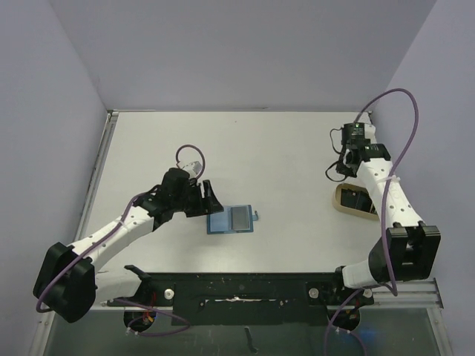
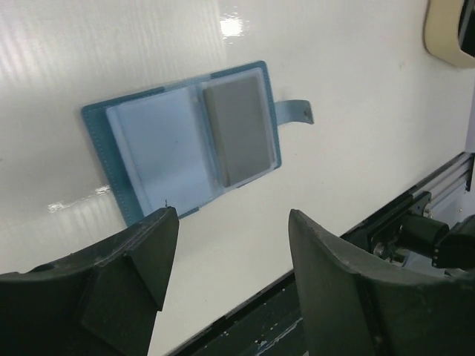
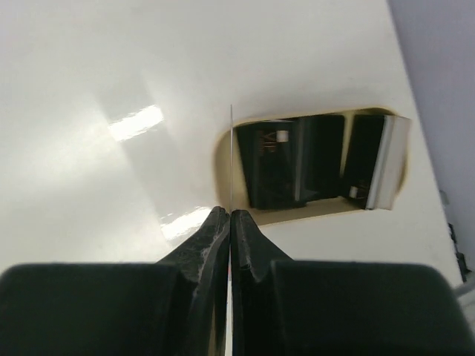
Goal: Put the credit cards into the card holder
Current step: Pick up the credit card from the storage box.
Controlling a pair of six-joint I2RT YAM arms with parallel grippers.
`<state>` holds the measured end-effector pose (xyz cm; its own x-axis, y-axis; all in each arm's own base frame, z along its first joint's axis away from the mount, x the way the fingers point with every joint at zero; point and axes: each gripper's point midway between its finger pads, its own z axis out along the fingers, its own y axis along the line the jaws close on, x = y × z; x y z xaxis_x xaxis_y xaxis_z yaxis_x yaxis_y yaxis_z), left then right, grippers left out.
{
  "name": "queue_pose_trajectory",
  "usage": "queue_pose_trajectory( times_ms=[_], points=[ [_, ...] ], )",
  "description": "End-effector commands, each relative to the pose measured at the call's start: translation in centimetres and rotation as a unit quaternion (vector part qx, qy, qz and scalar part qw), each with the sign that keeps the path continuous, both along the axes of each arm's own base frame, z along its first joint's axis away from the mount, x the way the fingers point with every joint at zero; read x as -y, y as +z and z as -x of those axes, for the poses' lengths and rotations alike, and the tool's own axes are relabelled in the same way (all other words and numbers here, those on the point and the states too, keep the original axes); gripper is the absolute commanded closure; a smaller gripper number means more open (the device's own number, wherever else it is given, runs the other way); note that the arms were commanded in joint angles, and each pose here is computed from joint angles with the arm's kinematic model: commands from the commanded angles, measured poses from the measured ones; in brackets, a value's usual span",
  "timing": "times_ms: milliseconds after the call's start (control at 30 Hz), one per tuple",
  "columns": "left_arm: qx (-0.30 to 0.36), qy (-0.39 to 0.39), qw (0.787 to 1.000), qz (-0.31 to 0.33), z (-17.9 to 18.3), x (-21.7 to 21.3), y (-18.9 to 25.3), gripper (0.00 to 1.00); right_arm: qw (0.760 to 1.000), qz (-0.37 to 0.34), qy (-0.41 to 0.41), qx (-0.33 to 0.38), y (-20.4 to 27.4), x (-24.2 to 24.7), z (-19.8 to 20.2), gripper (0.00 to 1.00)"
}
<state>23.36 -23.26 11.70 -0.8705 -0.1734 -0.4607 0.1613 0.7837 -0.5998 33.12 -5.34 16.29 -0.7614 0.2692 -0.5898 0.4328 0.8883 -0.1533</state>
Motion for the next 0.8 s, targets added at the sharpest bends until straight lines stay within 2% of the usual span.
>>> queue_pose_trajectory(
  times_ms=[0, 100, 200, 300, 433, 767],
  points=[
    [-0.017, 0.044, 0.999, 0.004, -1.1, -1.4, -1.2, 0.43, 0.990, -0.065, 0.072, 0.101, 5.2, -6.1, -1.3, 1.00],
    [-0.030, 0.057, 0.998, 0.010, -1.3, -1.7, -2.1, 0.51, 0.976, -0.110, 0.129, 0.140, 6.9, -10.6, -1.3, 1.00],
    [-0.042, 0.068, 0.997, -0.001, -1.2, -2.4, -3.5, 0.63, 0.957, -0.162, 0.173, 0.167, 7.7, -14.7, -0.6, 1.00],
    [-0.050, 0.074, 0.996, -0.004, -1.2, -2.6, -4.6, 0.82, 0.934, -0.224, 0.210, 0.180, 7.6, -18.4, 0.1, 1.00],
    [-0.063, 0.070, 0.996, 0.005, -0.8, -2.3, -5.9, 1.00, 0.909, -0.286, 0.244, 0.180, 6.5, -22.4, 1.2, 1.00],
    [-0.085, 0.076, 0.993, -0.009, 0.0, -2.9, -8.3, 1.00, 0.868, -0.366, 0.314, 0.119, 1.2, -30.5, 4.3, 1.00]
  ],
)
